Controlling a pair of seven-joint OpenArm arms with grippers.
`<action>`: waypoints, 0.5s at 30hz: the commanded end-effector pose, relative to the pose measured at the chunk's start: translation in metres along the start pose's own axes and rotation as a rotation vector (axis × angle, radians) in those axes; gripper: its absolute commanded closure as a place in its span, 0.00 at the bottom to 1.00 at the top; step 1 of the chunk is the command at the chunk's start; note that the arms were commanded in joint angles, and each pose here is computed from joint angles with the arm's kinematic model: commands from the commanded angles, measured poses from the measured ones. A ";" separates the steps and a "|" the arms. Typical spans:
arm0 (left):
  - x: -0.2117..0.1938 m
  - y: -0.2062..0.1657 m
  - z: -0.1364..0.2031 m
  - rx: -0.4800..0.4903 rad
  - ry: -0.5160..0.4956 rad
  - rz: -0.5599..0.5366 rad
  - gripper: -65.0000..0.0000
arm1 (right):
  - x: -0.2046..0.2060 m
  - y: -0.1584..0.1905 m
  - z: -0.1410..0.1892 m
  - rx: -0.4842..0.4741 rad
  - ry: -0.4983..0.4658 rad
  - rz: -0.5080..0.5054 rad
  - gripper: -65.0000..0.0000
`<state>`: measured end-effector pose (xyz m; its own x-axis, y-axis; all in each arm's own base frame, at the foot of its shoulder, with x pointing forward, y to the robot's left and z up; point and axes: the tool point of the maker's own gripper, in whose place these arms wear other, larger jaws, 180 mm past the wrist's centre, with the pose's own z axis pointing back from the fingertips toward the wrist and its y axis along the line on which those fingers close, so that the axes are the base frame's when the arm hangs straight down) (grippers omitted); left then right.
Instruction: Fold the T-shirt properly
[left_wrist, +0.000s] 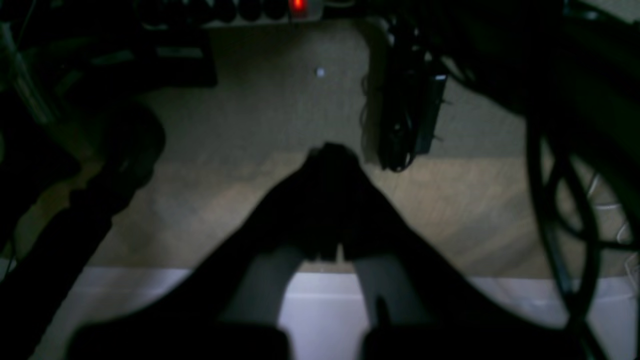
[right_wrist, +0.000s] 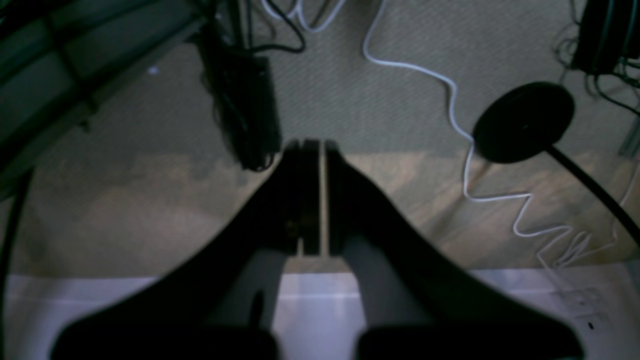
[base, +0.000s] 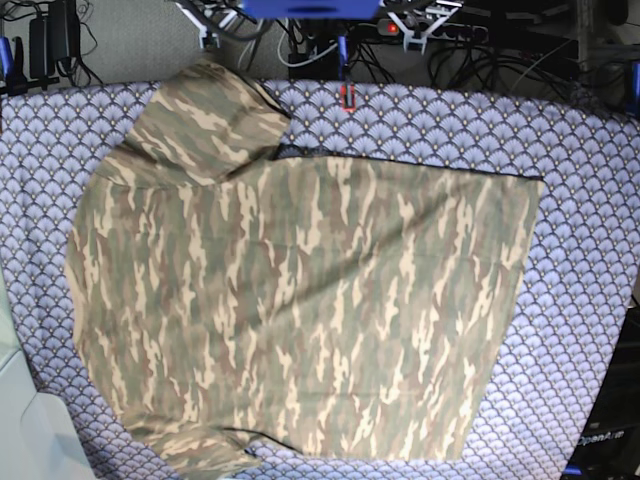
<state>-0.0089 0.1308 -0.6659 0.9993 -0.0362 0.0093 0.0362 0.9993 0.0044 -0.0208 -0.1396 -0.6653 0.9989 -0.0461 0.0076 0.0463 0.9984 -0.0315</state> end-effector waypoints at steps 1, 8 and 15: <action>-0.006 0.002 0.000 0.005 0.011 -0.001 1.00 | -0.012 0.001 0.000 0.007 0.022 -0.006 1.00; -0.042 0.000 0.003 -0.001 0.037 -0.002 1.00 | -0.047 -0.009 0.004 -0.007 0.048 -0.003 1.00; -0.079 -0.002 0.008 -0.004 0.023 -0.004 1.00 | -0.085 -0.029 0.012 -0.034 0.022 0.019 1.00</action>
<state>-0.0791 0.1293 -0.6595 0.9992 -0.0403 0.0002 0.0403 0.9992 -0.0031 -0.1003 -0.1592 -0.6549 0.9995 -0.0297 -0.0068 0.0292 0.9977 -0.0613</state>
